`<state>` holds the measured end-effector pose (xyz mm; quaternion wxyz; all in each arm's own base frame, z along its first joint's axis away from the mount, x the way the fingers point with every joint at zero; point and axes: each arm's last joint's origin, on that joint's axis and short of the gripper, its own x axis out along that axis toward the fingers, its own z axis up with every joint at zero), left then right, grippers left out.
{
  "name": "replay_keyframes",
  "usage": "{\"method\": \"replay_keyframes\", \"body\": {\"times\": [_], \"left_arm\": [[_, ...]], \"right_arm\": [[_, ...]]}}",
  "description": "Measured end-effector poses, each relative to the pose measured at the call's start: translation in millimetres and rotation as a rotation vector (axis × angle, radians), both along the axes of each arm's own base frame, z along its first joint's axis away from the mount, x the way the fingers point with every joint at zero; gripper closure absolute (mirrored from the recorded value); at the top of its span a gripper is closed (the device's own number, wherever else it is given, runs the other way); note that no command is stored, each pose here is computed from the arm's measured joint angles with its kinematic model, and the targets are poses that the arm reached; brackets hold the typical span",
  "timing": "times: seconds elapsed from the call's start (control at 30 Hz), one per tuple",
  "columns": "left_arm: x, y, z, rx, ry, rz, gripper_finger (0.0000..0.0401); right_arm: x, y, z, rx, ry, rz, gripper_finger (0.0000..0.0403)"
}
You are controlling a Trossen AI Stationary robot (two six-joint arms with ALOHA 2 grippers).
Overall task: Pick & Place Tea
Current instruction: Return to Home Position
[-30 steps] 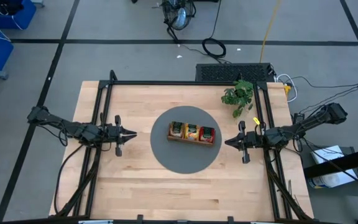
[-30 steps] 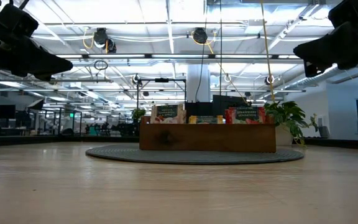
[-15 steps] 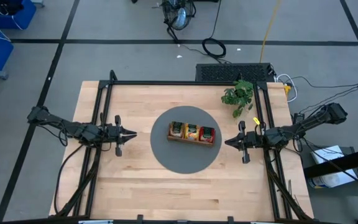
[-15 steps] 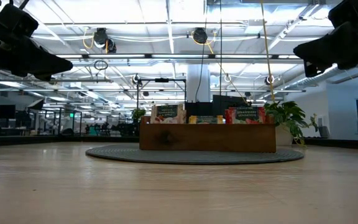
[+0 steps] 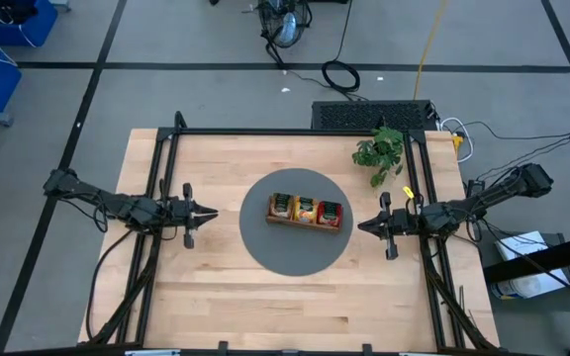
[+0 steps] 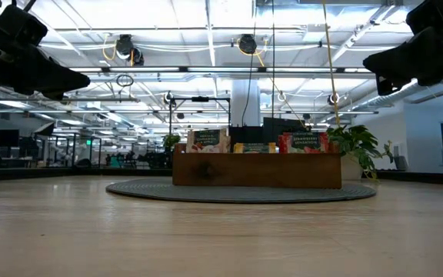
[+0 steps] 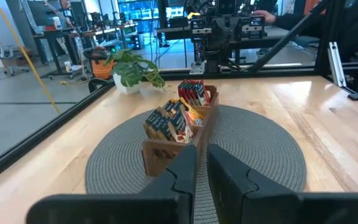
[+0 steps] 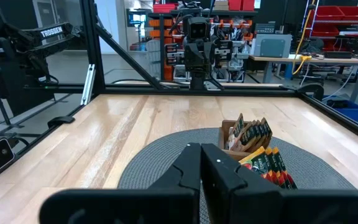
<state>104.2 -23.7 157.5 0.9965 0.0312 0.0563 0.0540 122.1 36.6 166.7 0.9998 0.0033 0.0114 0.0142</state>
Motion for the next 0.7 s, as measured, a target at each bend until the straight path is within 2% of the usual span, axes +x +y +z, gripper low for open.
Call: {"method": "replay_keyframes", "body": {"times": [0.7], "left_arm": [[0.0,0.0,-0.3,-0.006,0.001,0.000,0.0366]], "right_arm": [[0.0,0.0,0.0,0.000,0.000,0.000,0.0403]]}}
